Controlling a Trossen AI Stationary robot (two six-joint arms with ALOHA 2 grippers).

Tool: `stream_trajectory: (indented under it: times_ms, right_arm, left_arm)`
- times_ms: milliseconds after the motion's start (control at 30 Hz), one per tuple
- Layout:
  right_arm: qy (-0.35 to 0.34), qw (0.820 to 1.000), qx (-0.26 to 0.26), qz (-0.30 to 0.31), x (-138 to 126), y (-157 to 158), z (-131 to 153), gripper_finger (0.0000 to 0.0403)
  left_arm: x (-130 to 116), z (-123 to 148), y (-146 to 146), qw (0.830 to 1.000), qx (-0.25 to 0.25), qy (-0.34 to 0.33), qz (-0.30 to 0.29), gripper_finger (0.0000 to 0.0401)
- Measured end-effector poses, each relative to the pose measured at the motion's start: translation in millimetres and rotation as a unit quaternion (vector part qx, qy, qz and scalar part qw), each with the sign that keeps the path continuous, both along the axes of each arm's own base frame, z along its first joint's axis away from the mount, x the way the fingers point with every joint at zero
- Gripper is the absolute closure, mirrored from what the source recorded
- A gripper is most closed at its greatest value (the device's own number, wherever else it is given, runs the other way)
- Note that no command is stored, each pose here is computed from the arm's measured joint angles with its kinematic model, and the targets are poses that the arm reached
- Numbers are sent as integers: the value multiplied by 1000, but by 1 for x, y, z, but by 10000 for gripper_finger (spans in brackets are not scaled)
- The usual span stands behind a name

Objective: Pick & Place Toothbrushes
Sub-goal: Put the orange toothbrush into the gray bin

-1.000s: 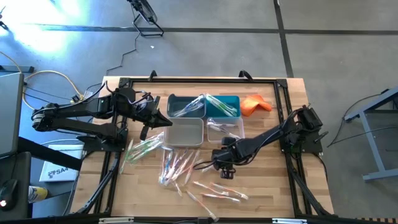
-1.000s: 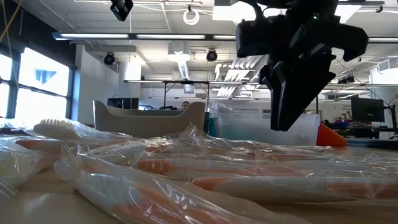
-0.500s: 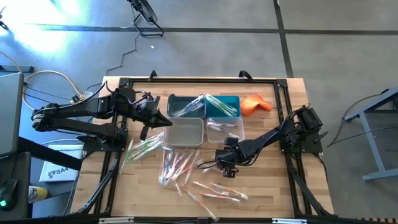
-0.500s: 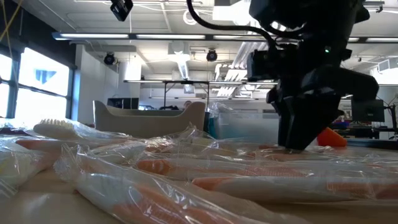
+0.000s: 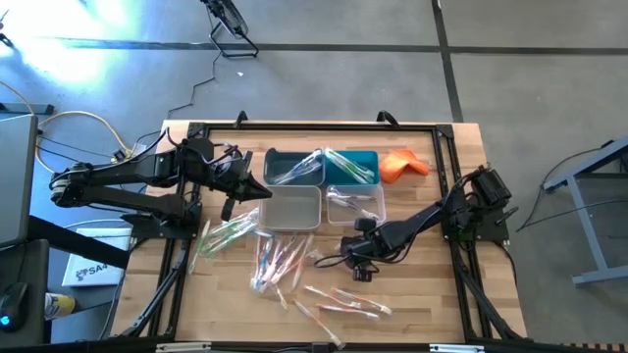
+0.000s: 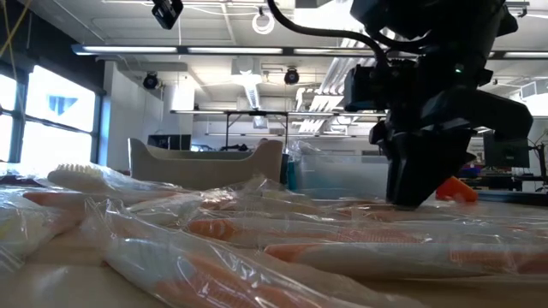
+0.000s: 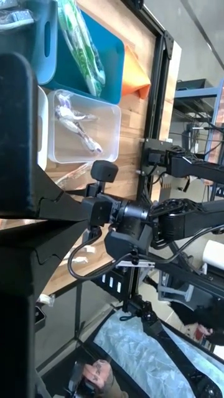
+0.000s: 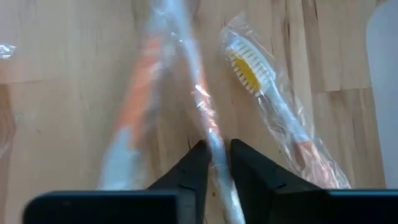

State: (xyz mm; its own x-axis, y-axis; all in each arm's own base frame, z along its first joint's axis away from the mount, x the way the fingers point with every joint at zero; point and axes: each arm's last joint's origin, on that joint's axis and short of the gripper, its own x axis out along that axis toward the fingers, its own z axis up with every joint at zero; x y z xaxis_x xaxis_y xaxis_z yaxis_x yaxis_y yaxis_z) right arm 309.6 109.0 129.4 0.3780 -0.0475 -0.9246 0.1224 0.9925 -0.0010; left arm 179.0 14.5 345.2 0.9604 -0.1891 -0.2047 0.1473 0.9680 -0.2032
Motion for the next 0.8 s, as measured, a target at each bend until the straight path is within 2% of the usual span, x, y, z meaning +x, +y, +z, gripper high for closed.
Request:
stream_trajectory:
  times_ms: [167, 467, 667, 800]
  right_arm:
    - [-3, 1000, 1, -1, 1, 0, 0, 383]
    - [-17, 1000, 8, -15, 0, 0, 7, 382]
    - [-65, 997, 25, -28, 1, -1, 36, 385]
    - [-119, 992, 26, -36, 3, -1, 67, 385]
  left_arm:
    - [0, 0, 0, 1000, 1, 2, -1, 401]
    - [-1, -4, 0, 1000, -1, 21, -1, 401]
    - [-1, -4, 0, 1000, 1, 23, 8, 401]
    - [-1, -4, 0, 1000, 2, 21, 9, 401]
